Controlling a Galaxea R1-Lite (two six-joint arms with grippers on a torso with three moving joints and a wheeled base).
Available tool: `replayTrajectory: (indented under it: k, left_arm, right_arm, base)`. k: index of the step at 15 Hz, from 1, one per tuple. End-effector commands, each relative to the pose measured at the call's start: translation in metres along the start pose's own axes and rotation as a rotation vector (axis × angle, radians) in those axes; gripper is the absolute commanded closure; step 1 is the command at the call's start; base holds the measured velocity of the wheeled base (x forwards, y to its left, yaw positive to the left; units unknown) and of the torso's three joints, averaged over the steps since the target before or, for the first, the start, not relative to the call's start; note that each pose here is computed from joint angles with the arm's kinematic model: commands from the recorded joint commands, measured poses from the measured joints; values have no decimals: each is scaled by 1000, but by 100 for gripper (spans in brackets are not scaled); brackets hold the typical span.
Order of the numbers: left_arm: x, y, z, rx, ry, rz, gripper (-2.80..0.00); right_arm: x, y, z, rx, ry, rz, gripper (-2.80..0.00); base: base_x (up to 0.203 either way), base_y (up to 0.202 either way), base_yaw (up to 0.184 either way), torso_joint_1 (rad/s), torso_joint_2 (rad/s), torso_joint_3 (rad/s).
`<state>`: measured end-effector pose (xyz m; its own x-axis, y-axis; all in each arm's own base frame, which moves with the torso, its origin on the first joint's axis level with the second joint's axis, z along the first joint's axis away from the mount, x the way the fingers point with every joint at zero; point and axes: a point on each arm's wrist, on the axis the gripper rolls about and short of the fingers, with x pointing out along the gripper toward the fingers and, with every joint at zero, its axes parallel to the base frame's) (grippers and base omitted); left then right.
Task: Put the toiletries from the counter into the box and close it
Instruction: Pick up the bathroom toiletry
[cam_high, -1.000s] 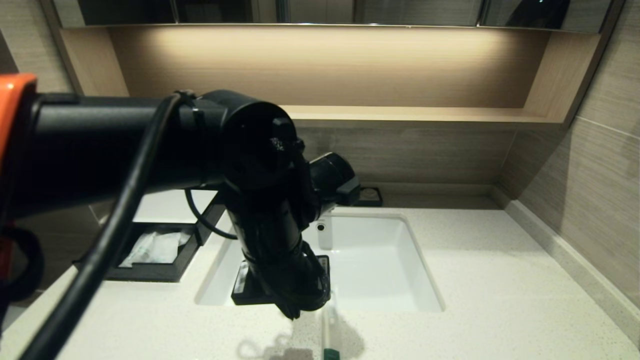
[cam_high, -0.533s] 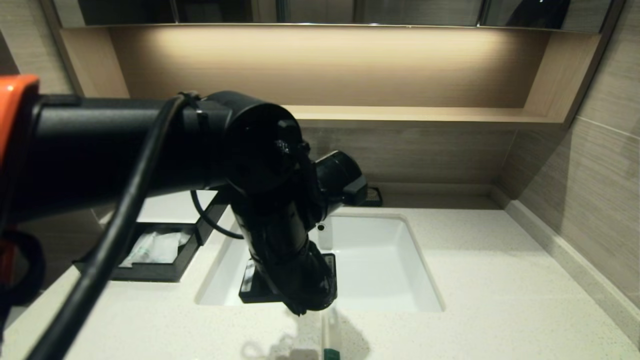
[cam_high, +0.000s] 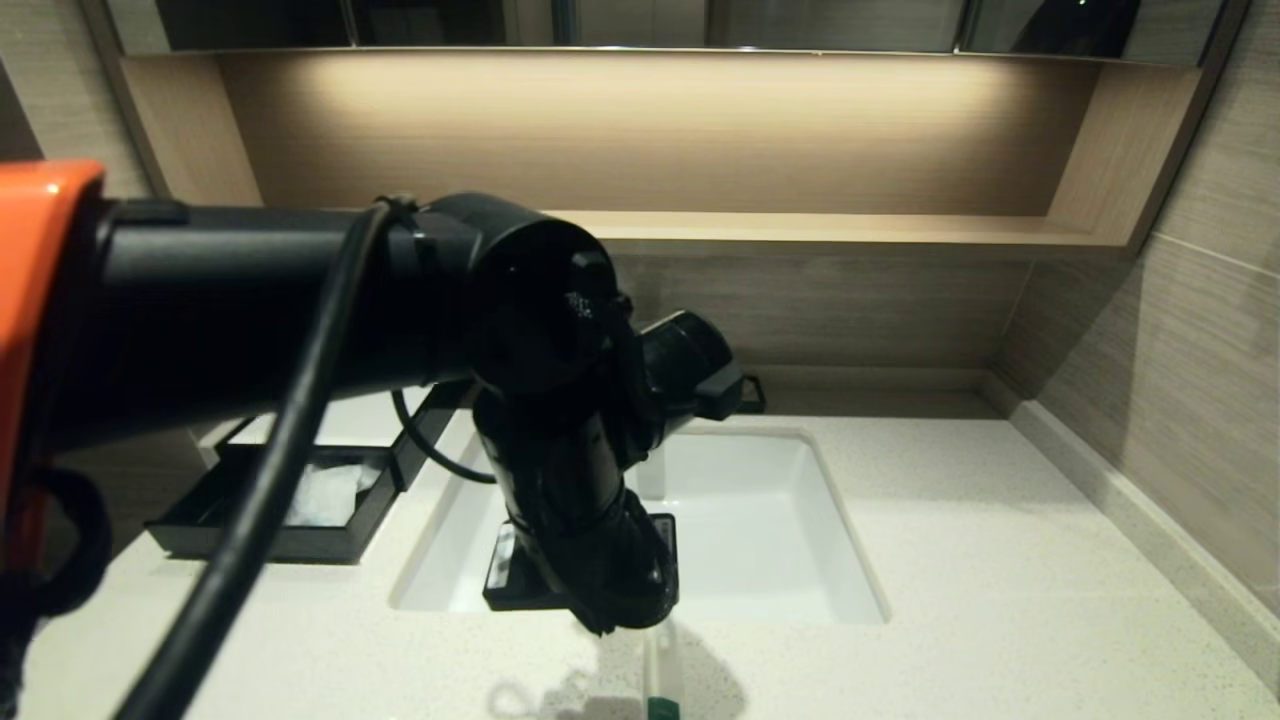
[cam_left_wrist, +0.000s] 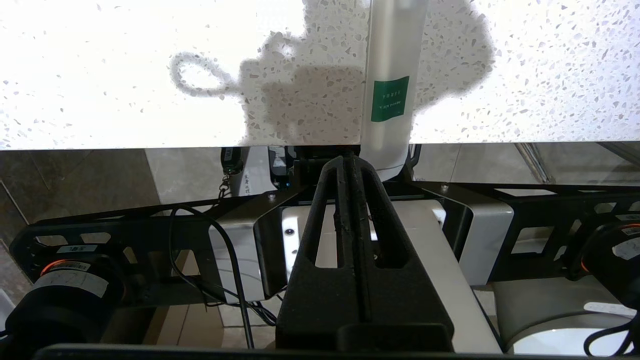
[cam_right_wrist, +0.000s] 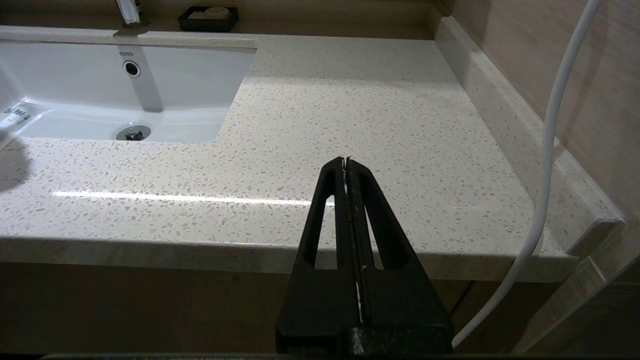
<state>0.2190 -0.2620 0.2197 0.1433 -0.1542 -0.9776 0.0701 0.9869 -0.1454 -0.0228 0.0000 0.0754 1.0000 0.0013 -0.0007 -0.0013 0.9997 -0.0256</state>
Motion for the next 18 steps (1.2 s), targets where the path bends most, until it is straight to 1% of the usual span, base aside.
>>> replayTrajectory:
  k: [1, 3, 6, 7, 11, 18]
  left_arm:
    - [4, -2, -2, 4, 12, 18, 0]
    - [8, -2, -4, 10, 32, 41, 0]
    - [7, -13, -13, 49, 25, 22, 0]
    - [8, -16, -13, 54, 20, 12, 0]
    - [15, -22, -15, 67, 27, 13, 0]
    - [34, -28, -12, 69, 66, 41, 0]
  right_arm:
    - [0, 0, 0, 0, 1, 0, 0]
    - [0, 0, 0, 0, -1, 0, 0]
    - [0, 0, 0, 0, 1, 0, 0]
    - [0, 0, 0, 0, 1, 0, 0]
    - [0, 0, 0, 0, 1, 0, 0]
    - [0, 0, 0, 0, 1, 0, 0]
  base:
    - [0, 0, 0, 0, 0, 0]
    - [0, 0, 0, 0, 0, 0]
    - [0, 0, 0, 0, 0, 0]
    - [0, 0, 0, 0, 0, 0]
    - [0, 0, 0, 0, 0, 0]
    - [0, 0, 0, 0, 0, 0]
